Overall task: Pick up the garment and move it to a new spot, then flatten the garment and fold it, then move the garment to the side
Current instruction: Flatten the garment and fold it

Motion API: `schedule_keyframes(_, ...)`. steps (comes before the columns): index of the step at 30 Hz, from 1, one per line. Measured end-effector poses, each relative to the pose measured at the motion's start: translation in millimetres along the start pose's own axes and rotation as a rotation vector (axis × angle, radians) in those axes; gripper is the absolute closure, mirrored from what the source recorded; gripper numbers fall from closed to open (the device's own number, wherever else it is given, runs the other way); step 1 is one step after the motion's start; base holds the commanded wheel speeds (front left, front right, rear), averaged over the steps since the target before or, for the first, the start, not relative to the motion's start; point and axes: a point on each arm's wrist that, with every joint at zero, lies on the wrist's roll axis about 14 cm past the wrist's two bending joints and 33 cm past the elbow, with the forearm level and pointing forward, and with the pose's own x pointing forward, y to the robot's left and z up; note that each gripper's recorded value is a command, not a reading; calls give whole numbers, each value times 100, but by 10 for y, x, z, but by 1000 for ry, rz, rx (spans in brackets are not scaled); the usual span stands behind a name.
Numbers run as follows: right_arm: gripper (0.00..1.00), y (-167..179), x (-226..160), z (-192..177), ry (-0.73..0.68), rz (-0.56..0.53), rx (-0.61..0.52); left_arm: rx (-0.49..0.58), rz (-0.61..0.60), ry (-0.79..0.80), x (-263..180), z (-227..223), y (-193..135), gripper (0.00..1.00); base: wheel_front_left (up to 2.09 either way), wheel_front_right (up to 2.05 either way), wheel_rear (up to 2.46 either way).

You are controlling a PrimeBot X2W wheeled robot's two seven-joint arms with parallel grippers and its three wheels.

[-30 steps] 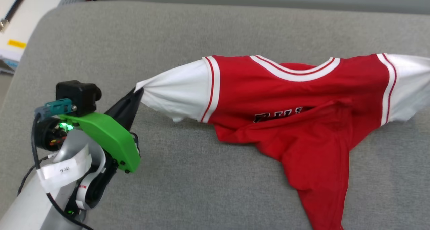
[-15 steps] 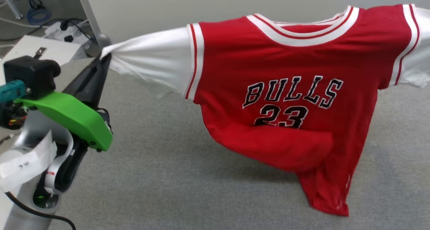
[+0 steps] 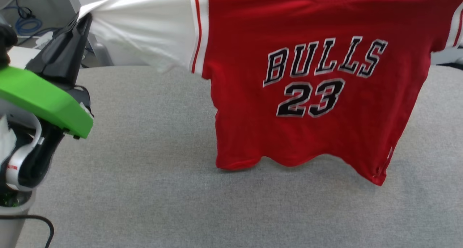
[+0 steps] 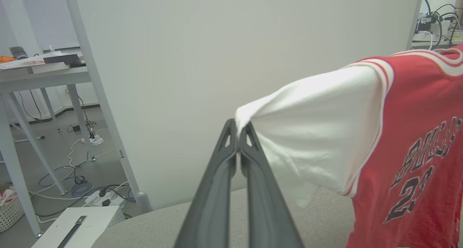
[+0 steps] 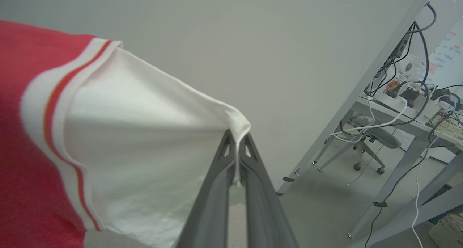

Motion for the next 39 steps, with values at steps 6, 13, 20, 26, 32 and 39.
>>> schedule_keyframes(6, 100, 16, 234, 152, -43, 8, -17, 15, -25, 21, 286, 18, 135, 100, 0, 0, 0)
schedule_keyframes(13, 100, -60, 714, 147, -60, -18, -24, 51, -45, 36, 862, -23, 376, 100, 0, 0, 0)
schedule_keyframes(20, 100, -25, 1371, -61, -75, -45, -25, 110, -22, 71, 1582, -297, 701, 100, 0, 0, 0)
schedule_keyframes(26, 100, 104, 1891, -380, -58, -55, -2, 124, 18, 64, 2138, -628, 927, 100, 0, 0, 0)
schedule_keyframes(32, 100, 255, 2361, -768, -59, -75, 4, 96, 79, 41, 2621, -1158, 1173, 100, 0, 0, 0)
schedule_keyframes(39, 100, 473, 2510, -1242, 0, -54, 39, 47, 97, 88, 2701, -1734, 1223, 100, 0, 0, 0)
